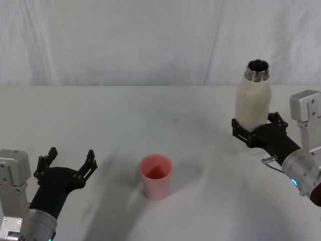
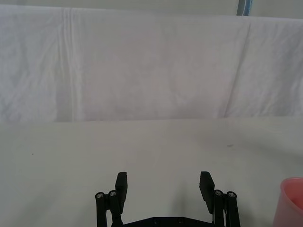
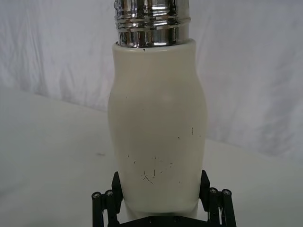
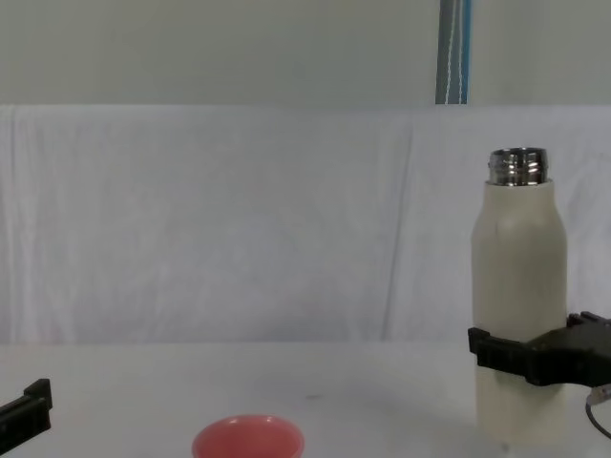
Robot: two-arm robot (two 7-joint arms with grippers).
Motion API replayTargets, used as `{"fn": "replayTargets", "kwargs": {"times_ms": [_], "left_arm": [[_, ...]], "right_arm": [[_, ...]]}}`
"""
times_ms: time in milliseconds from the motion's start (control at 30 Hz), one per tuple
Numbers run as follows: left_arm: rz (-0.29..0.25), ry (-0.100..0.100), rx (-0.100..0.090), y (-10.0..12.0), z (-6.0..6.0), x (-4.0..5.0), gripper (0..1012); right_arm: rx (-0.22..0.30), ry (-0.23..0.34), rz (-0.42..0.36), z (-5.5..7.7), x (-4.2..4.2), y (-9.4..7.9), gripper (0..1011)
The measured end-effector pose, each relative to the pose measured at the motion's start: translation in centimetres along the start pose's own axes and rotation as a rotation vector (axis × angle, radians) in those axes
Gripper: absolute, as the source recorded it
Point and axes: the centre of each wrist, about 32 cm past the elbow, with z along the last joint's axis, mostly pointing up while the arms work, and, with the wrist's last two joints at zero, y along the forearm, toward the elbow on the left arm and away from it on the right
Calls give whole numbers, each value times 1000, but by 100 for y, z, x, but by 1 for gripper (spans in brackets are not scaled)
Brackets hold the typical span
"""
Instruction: Grasp the thermos with one hand and pour water into the cup lid.
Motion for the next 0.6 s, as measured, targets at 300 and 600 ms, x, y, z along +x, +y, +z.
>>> {"fn": "replayTargets", "kwargs": {"times_ms": [300,600], "left_arm": [[0,0,0,0,0,0,1001],[0,0,0,0,0,0,1001]], "right_arm": [[2,-125,-1,62,-53,-38,953],[11,-268,6,89,-127,-90,953]]}}
